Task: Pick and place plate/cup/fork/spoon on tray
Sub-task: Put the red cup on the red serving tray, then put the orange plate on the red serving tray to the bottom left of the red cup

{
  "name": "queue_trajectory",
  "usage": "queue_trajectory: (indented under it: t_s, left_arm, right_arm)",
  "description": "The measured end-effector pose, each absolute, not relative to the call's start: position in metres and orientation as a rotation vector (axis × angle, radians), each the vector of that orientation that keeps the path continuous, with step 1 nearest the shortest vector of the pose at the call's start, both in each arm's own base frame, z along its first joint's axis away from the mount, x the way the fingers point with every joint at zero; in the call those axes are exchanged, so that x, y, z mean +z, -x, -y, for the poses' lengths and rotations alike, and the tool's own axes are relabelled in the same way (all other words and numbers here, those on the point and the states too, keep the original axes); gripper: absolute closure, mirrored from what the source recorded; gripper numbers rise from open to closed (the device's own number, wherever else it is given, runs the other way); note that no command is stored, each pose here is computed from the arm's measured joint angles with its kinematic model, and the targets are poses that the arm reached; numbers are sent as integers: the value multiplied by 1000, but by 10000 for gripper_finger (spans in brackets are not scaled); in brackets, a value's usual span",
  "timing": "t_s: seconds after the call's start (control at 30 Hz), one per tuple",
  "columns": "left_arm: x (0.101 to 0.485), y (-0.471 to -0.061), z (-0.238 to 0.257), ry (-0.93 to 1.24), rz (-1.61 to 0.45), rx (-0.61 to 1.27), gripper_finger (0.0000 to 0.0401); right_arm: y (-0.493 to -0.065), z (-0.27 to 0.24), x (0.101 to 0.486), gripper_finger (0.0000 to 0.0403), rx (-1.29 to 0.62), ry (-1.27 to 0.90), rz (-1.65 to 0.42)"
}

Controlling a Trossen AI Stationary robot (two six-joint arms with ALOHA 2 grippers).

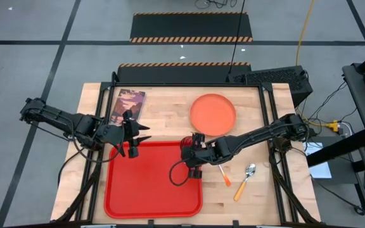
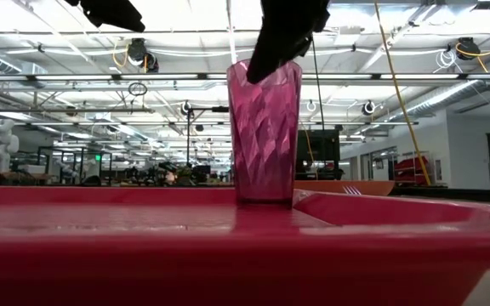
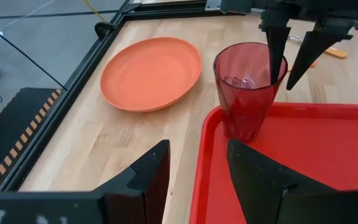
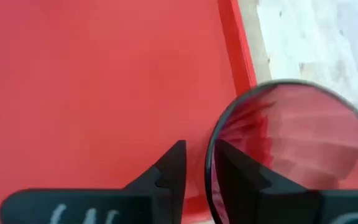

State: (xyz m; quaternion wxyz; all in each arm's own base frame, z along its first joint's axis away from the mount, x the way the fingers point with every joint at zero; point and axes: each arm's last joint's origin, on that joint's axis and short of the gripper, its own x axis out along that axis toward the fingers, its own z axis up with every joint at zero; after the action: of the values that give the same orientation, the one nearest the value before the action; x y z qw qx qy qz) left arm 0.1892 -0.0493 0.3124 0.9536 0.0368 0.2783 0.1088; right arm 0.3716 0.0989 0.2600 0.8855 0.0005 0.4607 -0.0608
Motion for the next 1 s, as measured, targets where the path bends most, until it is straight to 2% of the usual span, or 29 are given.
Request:
queue_trajectory:
  t_s: [0.4,0.7,0.83,1.0]
  left_arm:
    - [312,-189,49,-74,-565,221,238]
    - [312,-189,49,-103,-569,212,238]
    - [312,-189,49,-130,-572,204,238]
    - [312,-189,49,-150,-574,199,238]
  right_arm:
    - [-352,-88,309,255,-177,77,-786]
    - [-312,-79,356,243,-308,176,-662]
    - [-294,-74,350,243,-400,192,-703]
    - [-277,-60,309,243,-503,196,-775]
